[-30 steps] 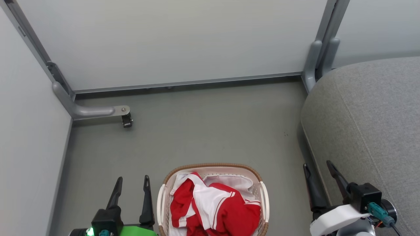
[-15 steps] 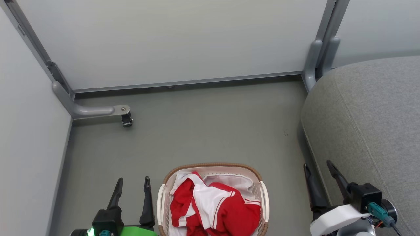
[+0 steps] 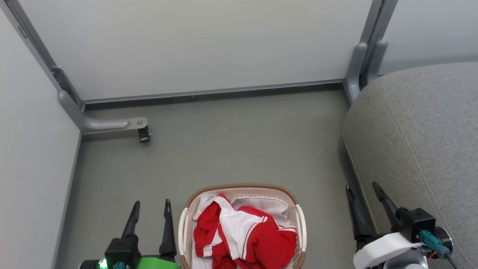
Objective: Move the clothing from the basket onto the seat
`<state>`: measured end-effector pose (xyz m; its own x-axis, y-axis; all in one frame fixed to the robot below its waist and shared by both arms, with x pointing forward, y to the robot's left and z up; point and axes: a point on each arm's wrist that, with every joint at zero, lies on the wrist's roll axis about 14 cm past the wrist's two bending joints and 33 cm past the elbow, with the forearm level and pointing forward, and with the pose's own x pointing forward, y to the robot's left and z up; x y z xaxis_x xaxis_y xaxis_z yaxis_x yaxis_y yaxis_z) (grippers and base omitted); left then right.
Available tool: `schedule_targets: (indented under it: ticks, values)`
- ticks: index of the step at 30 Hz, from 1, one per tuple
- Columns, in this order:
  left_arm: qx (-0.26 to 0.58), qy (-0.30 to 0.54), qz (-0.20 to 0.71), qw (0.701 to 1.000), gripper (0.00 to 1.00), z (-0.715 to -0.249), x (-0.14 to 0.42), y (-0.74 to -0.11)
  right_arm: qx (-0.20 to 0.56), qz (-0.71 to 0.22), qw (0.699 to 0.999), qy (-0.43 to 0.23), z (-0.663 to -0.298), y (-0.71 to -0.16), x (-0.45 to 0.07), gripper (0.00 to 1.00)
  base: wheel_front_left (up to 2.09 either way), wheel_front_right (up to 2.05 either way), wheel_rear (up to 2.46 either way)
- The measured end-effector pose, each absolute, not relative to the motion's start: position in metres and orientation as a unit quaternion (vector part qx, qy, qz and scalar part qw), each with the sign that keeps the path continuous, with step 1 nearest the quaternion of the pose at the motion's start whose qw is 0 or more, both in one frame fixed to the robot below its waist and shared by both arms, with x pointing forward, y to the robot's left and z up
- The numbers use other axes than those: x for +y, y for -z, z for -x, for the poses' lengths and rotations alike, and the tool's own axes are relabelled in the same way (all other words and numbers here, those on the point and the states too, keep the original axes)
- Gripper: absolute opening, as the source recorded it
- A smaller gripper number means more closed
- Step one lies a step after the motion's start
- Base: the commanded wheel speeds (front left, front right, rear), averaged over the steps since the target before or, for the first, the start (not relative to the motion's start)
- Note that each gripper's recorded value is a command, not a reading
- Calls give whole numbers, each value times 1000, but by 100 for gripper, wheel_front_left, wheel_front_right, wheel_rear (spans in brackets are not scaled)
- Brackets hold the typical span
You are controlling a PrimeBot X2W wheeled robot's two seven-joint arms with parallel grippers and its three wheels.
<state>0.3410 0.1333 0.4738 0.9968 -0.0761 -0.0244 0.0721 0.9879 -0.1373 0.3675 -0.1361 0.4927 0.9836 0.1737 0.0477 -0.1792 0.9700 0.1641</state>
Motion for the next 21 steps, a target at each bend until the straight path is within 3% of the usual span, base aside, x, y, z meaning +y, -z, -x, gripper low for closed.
schedule_targets:
  ticks: [8,21]
  values:
    - [21,49,69,996,100,-347,127,-471,-13,-84,993,-84,-374,-490,-139,100,0,0,0]
    - [-9,131,50,990,100,-405,89,-485,-19,-78,994,-72,-412,-488,-147,100,0,0,0]
